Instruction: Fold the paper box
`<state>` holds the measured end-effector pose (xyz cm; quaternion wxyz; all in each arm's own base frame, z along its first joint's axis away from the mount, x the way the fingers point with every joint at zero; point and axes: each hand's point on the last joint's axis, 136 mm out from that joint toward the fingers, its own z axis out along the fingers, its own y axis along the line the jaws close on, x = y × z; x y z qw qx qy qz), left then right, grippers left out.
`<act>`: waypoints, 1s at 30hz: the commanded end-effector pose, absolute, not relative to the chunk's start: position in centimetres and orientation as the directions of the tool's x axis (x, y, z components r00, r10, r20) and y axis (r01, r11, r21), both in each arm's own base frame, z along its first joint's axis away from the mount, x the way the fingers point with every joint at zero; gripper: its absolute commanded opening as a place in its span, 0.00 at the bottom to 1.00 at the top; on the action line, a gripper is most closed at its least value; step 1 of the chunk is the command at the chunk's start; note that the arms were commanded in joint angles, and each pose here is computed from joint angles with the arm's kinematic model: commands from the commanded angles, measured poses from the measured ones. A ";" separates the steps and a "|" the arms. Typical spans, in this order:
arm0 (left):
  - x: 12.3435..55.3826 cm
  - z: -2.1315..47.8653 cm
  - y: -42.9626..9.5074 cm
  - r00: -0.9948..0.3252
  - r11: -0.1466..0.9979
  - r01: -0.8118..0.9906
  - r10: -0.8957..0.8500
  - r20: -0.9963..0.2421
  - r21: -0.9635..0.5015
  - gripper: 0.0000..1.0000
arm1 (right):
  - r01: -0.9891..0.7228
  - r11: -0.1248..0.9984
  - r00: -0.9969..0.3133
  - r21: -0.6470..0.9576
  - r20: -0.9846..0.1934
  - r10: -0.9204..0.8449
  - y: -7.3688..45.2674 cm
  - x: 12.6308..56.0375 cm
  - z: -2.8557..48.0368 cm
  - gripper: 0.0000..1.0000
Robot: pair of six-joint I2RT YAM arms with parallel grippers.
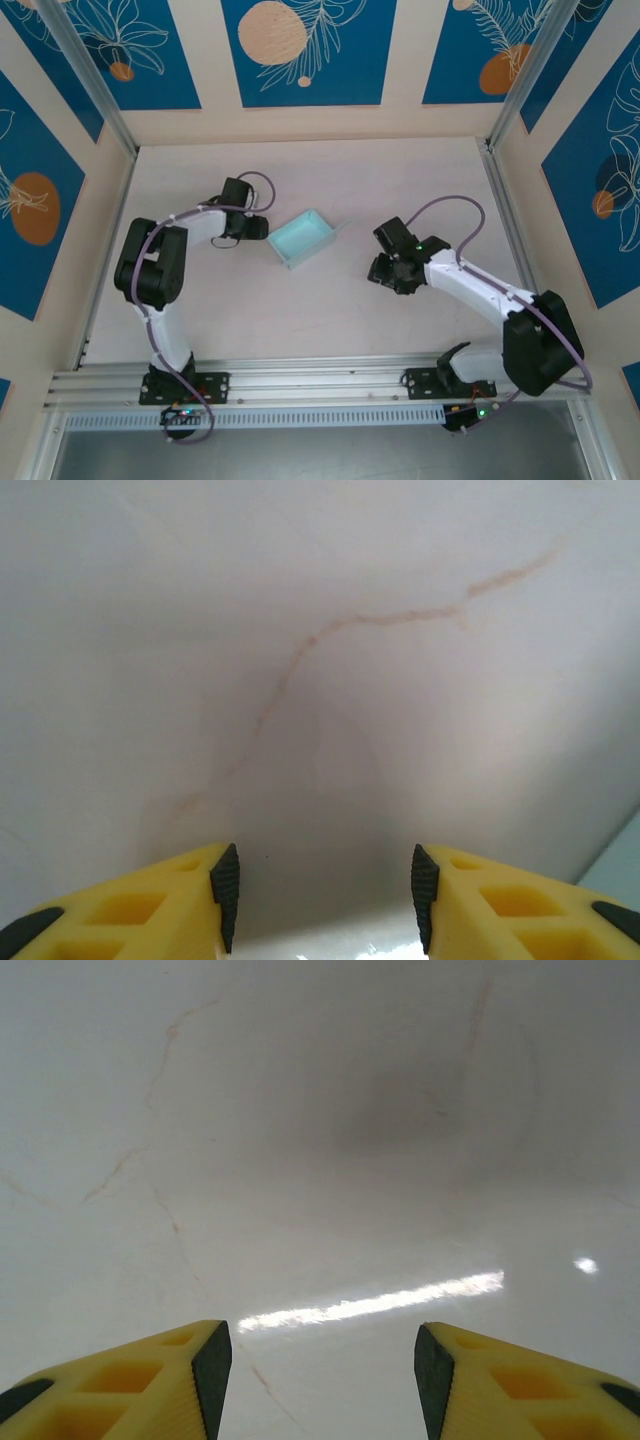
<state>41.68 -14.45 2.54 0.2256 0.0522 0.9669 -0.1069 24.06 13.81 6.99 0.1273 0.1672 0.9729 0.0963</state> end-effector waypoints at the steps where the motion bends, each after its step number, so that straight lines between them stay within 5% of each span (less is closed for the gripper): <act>1: 36.9 1.5 -18.2 -0.933 0.936 0.188 0.075 -0.351 -0.298 0.49 | 0.261 0.901 -0.918 0.347 -0.200 0.343 16.2 26.9 7.1 0.53; 9: 32.4 1.6 -24.1 -0.928 0.881 0.243 0.090 -0.361 -0.405 0.49 | 0.241 0.881 -0.935 0.407 -0.148 0.324 15.8 32.8 5.0 0.49; 18: 28.4 3.6 -32.4 -0.871 0.777 0.432 0.228 -0.434 -0.458 0.51 | 0.357 0.883 -0.882 0.306 -0.201 0.426 9.0 35.7 5.8 0.51; 24: 28.5 6.0 -31.9 -0.796 0.781 0.533 0.332 -0.505 -0.325 0.60 | 0.430 0.867 -0.832 0.253 -0.261 0.489 4.9 32.6 8.0 0.62; 30: 30.7 10.9 -26.2 -0.707 0.838 0.537 0.384 -0.594 -0.098 0.90 | 0.489 0.842 -0.807 0.229 -0.247 0.536 3.8 27.5 8.3 0.73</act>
